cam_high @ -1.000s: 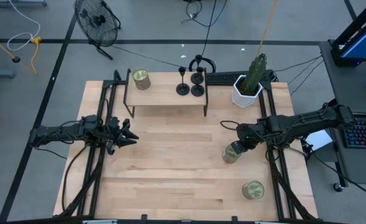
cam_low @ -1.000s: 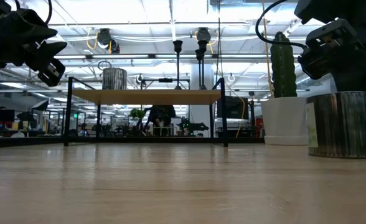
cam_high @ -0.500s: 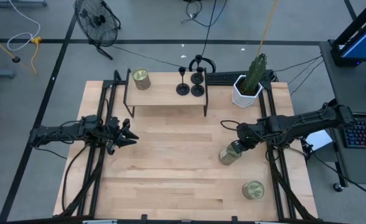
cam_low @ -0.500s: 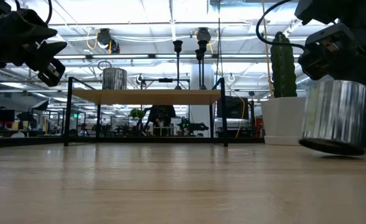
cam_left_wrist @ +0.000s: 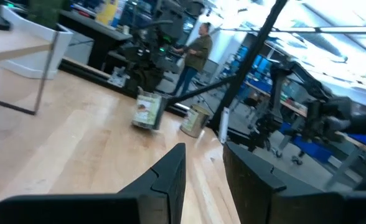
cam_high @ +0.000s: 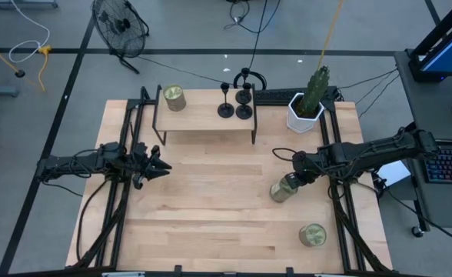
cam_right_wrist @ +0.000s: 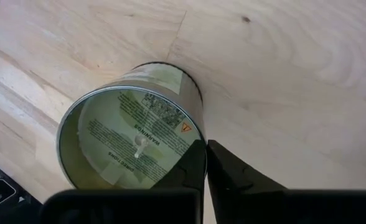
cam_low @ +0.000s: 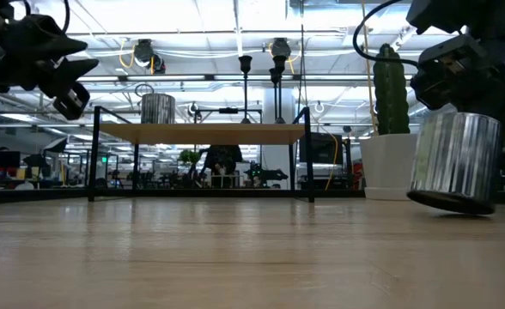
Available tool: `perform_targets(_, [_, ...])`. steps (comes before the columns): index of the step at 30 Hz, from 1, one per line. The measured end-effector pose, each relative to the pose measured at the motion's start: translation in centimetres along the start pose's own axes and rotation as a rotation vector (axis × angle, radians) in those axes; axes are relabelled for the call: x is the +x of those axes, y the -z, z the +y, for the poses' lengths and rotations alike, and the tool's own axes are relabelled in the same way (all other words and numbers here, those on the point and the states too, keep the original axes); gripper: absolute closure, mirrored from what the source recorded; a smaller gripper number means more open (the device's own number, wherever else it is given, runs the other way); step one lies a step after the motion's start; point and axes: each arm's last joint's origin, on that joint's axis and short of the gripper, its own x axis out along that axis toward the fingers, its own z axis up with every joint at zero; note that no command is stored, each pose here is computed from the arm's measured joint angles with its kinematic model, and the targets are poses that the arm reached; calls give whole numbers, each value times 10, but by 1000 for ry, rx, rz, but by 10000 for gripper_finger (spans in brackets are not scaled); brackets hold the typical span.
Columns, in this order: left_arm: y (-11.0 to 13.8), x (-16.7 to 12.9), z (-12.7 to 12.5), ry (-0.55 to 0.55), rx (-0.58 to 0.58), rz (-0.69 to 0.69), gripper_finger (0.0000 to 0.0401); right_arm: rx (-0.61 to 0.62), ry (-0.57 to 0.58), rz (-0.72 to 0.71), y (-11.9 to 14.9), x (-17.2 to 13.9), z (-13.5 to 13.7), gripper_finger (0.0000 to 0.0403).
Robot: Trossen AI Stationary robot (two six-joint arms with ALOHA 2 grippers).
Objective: Pick & Place candle stick holders
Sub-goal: Put the top scented candle on the shelf
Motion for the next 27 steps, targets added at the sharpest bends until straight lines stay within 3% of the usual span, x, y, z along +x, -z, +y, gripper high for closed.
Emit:
perform_targets(11, [-2,0,3,-96,-76,-55,288,-6,-33,-65,-3,-10,10,403])
perform_targets(27, [-2,0,3,-97,-91,-56,288,-25,30,-69,-8,5,14,403])
